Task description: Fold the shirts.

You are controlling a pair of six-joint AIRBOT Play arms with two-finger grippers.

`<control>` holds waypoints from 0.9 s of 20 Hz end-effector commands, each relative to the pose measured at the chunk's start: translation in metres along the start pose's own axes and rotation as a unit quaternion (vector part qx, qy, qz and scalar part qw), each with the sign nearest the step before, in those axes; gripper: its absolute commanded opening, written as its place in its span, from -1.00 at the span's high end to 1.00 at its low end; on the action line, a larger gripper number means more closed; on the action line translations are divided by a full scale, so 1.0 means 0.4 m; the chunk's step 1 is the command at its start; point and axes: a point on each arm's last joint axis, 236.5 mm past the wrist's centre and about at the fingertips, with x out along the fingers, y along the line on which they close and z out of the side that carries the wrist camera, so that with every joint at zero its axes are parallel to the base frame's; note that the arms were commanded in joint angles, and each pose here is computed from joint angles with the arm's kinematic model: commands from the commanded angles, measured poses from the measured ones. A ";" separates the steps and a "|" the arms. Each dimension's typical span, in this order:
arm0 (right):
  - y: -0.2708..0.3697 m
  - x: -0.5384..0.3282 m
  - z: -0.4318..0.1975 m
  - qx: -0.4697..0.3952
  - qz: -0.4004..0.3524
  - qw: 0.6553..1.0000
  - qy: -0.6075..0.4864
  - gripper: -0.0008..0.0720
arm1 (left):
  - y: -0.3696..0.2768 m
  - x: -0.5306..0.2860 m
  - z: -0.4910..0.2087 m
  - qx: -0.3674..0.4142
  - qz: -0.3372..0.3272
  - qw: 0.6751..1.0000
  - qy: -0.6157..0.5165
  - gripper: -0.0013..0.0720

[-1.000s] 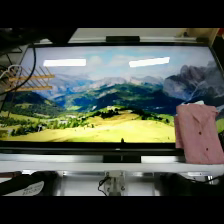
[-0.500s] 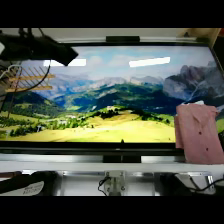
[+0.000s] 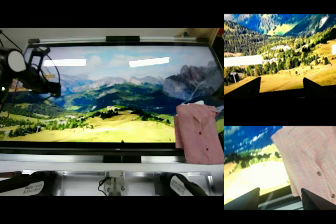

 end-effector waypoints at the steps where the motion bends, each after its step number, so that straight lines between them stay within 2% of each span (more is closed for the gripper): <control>1: 0.075 0.085 -0.028 -0.071 -0.014 0.996 0.049 -0.75 | 0.006 0.026 -0.028 -0.023 0.012 1.000 0.016 -0.75; 18: 0.077 0.090 -0.015 -0.076 -0.014 0.996 0.040 -0.75 | 0.004 0.036 -0.013 -0.022 0.011 1.000 0.008 -0.74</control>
